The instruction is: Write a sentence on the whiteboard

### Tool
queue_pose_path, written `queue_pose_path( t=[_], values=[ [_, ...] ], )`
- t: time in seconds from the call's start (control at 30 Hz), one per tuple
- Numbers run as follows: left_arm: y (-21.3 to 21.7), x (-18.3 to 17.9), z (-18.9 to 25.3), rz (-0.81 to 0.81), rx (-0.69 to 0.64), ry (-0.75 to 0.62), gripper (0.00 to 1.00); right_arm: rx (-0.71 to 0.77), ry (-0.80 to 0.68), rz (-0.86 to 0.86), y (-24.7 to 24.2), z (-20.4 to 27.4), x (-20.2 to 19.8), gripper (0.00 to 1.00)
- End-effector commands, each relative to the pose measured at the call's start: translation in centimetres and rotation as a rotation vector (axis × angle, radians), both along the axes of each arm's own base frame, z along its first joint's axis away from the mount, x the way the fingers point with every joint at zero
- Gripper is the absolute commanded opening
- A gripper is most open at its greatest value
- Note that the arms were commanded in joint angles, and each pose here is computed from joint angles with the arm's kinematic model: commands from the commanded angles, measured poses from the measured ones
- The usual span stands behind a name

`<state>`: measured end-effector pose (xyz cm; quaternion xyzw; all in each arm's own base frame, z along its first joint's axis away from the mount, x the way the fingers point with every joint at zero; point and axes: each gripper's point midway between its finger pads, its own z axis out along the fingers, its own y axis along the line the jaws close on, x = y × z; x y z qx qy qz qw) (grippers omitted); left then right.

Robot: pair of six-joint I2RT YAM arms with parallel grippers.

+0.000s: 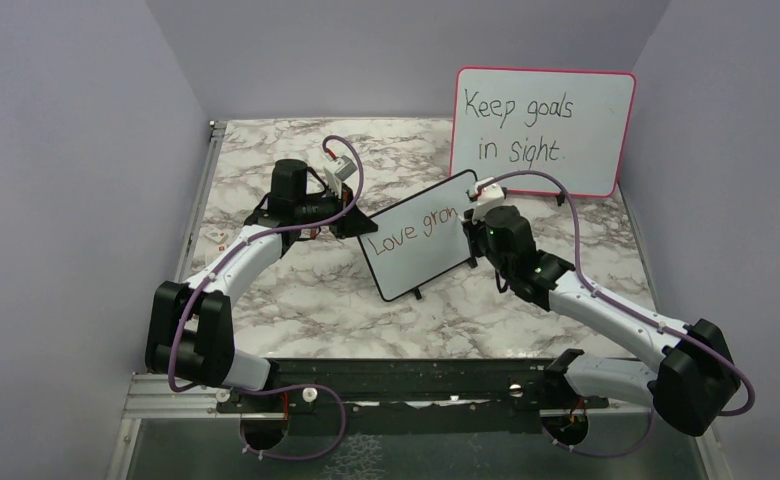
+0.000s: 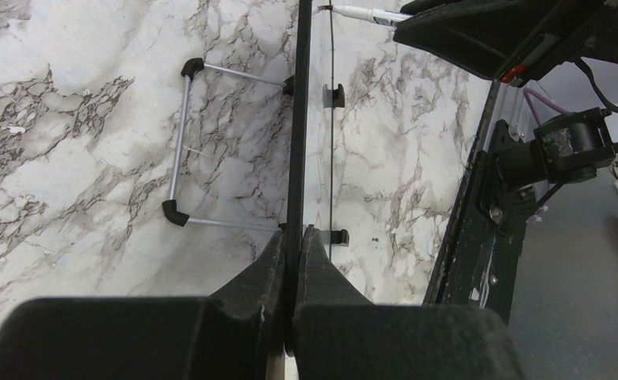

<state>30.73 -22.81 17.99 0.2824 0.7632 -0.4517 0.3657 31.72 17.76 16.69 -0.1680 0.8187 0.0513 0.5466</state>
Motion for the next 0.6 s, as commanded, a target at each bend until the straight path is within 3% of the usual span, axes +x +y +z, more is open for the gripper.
queue_pose_path(
  t=[0.0, 0.57],
  values=[
    [2.3, 0.4, -5.8, 0.09, 0.197, 0.058, 0.0, -0.001, -0.022, -0.025, -0.3, 0.3, 0.6, 0.0],
    [2.2, 0.4, -5.8, 0.084, 0.196, 0.056, 0.0, 0.036, -0.11, -0.026, 0.5, 3.7, 2.5, 0.0]
  ],
)
